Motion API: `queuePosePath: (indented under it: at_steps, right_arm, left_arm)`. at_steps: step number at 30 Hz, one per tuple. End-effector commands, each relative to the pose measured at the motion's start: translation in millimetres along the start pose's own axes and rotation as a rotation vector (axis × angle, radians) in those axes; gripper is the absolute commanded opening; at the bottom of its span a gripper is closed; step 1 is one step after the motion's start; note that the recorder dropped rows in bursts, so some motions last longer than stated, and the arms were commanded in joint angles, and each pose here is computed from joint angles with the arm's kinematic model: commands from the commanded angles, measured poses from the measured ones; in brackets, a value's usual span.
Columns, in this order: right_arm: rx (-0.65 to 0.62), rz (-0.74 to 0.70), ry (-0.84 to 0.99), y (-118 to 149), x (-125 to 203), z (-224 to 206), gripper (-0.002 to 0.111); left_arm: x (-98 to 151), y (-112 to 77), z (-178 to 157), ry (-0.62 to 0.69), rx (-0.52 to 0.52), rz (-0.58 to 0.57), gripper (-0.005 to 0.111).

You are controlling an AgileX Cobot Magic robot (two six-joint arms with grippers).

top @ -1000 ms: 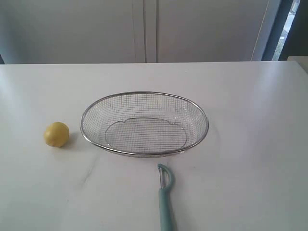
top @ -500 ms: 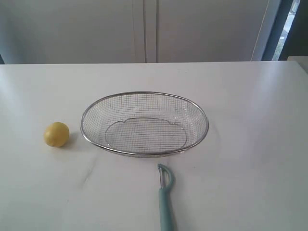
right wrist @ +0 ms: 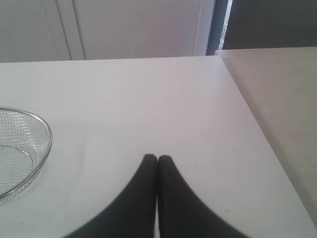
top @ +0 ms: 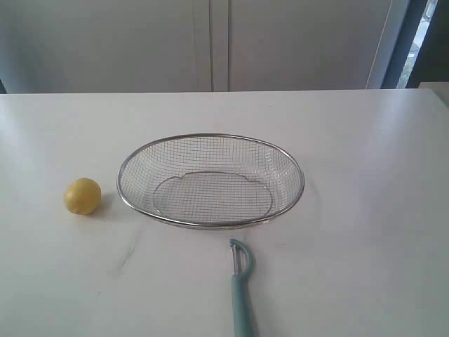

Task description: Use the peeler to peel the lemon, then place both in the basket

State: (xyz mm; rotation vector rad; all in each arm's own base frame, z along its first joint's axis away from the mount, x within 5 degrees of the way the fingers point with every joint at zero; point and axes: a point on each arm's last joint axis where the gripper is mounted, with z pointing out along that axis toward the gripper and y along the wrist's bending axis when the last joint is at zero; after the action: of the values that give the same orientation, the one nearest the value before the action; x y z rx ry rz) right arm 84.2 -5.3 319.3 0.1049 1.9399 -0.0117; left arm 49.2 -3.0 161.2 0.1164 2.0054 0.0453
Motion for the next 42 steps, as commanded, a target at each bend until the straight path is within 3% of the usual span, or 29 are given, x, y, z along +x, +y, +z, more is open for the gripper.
queuePosePath:
  at_steps: [1, 14, 30, 42]
  right_arm:
    - [0.003, 0.057, -0.017, 0, -3, 0, 0.0]
    - [0.019, 0.062, 0.256, 0, -18, 26, 0.0]
    - [0.032, 0.043, 0.657, -1, -31, 101, 0.0]
    - [-0.026, 0.081, 0.794, 9, -19, 118, 0.0]
  left_arm:
    - [2, -0.2, 0, 0.005, 0.0, -0.004, 0.0]
    - [2, -0.2, 0, 0.005, 0.0, -0.004, 0.0]
    - [2, -0.2, 0, 0.005, 0.0, -0.004, 0.0]
    - [2, -0.2, 0, 0.005, 0.0, -0.004, 0.0]
